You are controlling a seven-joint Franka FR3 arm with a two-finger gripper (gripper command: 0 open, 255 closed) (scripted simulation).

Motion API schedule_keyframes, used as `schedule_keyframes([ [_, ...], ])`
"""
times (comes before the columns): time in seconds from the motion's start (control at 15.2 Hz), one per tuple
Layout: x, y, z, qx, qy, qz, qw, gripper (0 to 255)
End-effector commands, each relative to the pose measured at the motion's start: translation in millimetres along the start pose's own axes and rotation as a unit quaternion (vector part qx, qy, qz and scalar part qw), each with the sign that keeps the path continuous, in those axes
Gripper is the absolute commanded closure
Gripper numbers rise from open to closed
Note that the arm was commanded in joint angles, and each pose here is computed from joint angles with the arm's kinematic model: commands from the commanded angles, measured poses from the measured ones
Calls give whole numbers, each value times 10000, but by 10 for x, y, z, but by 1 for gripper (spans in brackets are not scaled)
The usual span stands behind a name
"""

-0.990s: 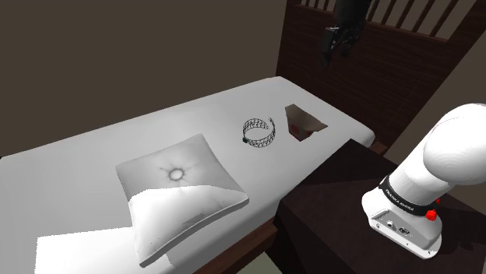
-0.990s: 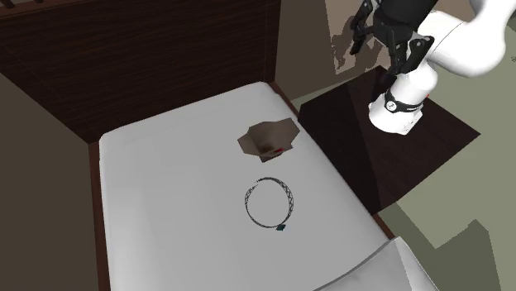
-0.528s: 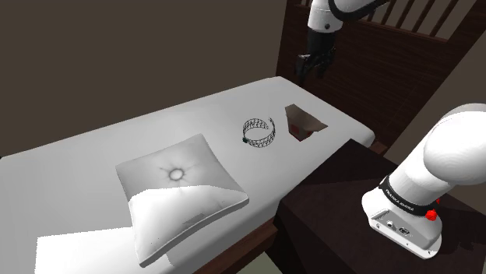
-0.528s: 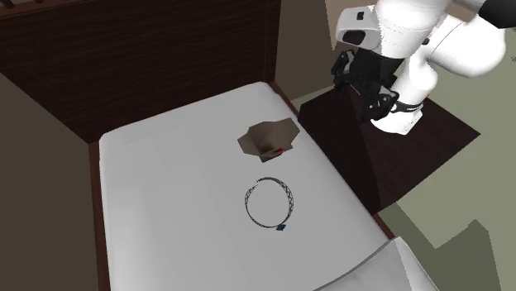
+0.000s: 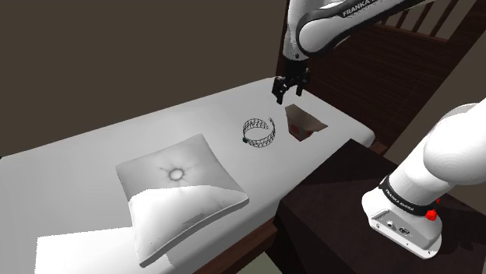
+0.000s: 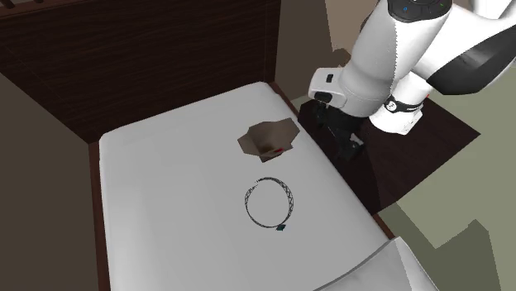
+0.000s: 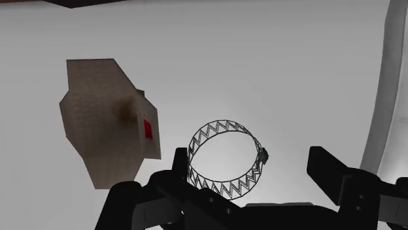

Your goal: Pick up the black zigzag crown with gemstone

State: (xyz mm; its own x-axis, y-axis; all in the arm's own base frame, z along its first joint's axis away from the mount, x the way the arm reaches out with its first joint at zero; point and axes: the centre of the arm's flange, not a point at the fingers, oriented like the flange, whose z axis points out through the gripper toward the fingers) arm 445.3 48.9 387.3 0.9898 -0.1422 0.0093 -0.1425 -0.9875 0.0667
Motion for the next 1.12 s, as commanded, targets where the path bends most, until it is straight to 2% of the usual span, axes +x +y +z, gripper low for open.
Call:
schedule_keyframes([
  [0.0, 131, -117, 225, 11, 7, 50, 10000, 0],
  [1.06, 1151, -807, 1936, 46, 9, 437, 9990, 0],
])
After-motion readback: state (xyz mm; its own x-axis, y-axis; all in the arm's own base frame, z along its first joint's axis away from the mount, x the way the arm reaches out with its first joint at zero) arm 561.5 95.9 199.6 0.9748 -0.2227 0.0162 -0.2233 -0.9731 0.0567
